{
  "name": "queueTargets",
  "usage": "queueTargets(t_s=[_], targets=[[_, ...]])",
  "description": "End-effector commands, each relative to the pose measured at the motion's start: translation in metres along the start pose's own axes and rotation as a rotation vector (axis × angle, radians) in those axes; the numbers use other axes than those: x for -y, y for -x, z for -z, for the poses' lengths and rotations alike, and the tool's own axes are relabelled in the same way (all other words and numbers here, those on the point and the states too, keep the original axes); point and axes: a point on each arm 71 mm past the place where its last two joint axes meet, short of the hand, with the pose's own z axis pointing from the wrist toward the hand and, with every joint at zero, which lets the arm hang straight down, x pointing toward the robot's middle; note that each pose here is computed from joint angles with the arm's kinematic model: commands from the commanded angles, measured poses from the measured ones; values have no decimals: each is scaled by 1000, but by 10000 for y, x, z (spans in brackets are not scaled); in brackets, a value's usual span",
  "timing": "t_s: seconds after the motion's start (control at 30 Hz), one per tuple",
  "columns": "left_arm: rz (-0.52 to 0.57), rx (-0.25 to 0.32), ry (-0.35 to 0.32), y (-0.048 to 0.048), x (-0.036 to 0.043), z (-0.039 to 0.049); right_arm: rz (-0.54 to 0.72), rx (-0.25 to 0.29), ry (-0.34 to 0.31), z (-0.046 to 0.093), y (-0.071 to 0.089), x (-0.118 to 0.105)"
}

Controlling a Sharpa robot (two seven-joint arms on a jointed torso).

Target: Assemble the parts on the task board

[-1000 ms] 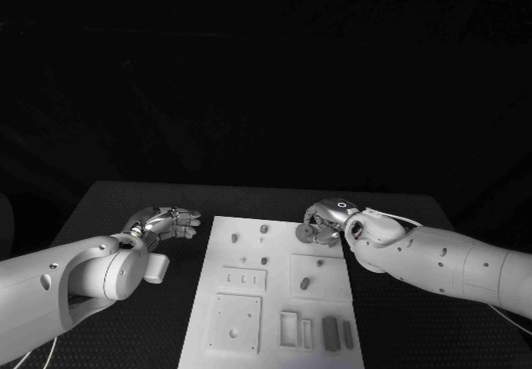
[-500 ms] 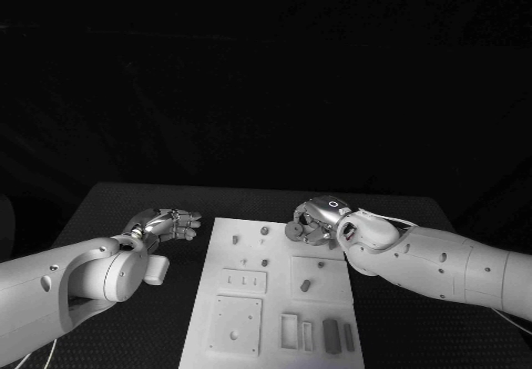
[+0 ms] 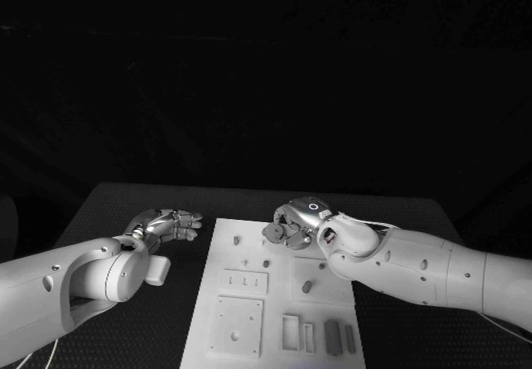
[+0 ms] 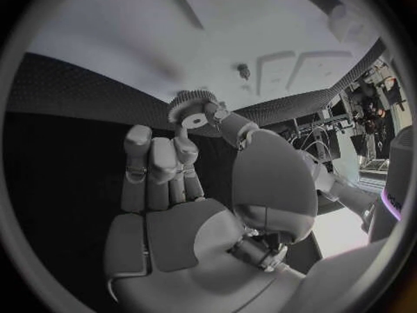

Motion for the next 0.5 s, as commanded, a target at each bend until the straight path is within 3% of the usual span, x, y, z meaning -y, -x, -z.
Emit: queueTargets(t_s=[0.03,0.5], targets=[[-1,-15,-14,-31,23,-6,38,25,11,-45,16,-88],[3,-27,-11,-67,24,-18,53,37,49,-175,-93,-343]])
